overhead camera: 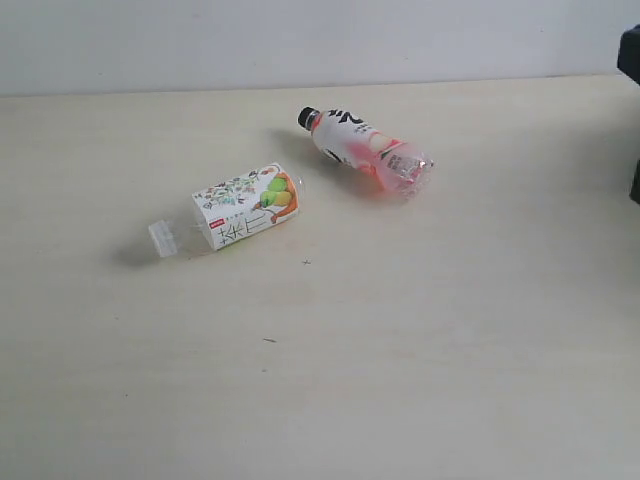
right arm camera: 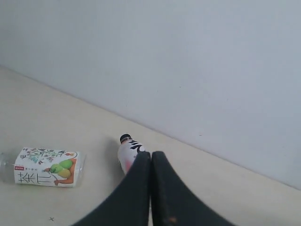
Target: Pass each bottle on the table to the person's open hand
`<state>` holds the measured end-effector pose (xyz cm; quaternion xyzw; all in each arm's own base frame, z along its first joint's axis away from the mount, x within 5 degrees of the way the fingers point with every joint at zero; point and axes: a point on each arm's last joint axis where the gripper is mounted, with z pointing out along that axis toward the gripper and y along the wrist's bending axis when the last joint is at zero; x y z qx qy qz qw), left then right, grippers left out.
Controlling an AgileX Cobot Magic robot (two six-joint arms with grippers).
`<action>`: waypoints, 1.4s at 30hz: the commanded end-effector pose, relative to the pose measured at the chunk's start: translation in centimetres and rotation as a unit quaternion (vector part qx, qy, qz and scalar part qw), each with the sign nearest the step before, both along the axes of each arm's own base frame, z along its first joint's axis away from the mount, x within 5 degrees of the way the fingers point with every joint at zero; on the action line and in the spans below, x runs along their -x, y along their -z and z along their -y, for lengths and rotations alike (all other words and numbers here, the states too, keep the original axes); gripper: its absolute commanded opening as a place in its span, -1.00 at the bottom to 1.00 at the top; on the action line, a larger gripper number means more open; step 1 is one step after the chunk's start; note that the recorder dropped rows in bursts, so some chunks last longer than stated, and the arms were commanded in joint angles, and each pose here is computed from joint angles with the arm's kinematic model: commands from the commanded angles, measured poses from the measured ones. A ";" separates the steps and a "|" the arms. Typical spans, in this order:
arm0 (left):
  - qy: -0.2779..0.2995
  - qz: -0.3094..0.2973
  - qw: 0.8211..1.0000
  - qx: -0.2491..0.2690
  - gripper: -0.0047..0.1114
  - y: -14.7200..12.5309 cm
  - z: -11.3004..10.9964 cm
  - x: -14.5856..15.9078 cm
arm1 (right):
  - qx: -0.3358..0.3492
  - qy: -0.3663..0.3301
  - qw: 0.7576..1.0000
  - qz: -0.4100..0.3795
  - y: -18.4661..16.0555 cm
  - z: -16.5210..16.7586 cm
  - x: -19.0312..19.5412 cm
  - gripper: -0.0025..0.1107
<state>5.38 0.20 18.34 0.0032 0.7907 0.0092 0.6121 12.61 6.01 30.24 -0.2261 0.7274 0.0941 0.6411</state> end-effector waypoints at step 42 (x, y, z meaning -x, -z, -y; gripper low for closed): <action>-0.002 0.004 1.000 0.000 -0.88 0.0 0.0 0.0 | -0.095 -0.034 0.989 0.106 0.1 1.4 4.5 -0.96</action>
